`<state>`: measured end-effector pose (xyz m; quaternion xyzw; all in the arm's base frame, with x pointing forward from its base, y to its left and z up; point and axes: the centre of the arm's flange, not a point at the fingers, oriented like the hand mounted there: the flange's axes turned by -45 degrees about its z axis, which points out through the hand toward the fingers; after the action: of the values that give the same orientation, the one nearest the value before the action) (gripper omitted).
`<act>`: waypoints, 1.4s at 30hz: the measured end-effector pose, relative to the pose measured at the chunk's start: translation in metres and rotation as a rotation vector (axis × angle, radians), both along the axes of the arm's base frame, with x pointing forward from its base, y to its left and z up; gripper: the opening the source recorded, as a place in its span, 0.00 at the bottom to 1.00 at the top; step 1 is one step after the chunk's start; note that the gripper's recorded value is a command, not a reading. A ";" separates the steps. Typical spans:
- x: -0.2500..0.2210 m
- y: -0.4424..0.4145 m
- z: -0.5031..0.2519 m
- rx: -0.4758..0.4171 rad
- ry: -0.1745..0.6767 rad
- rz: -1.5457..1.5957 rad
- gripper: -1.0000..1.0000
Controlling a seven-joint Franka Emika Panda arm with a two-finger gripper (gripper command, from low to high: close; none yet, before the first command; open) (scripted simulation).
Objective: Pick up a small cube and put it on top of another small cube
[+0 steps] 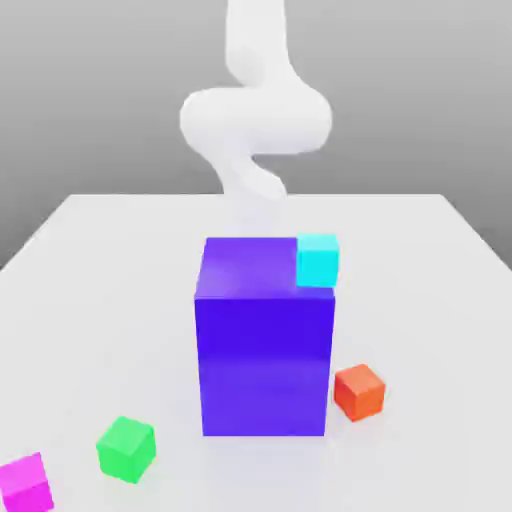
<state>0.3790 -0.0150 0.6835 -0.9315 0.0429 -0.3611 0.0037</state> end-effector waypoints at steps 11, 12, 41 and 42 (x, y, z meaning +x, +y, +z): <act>0.107 -0.089 -0.152 0.137 0.257 -0.312 0.50; 0.113 -0.098 -0.168 0.150 0.279 -0.341 0.50; 0.100 -0.252 -0.557 0.373 0.668 -0.900 0.00; 0.100 -0.252 -0.552 0.373 0.668 -0.900 0.00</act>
<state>0.4791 -0.2671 0.1319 -0.8685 0.4957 -0.0005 0.0000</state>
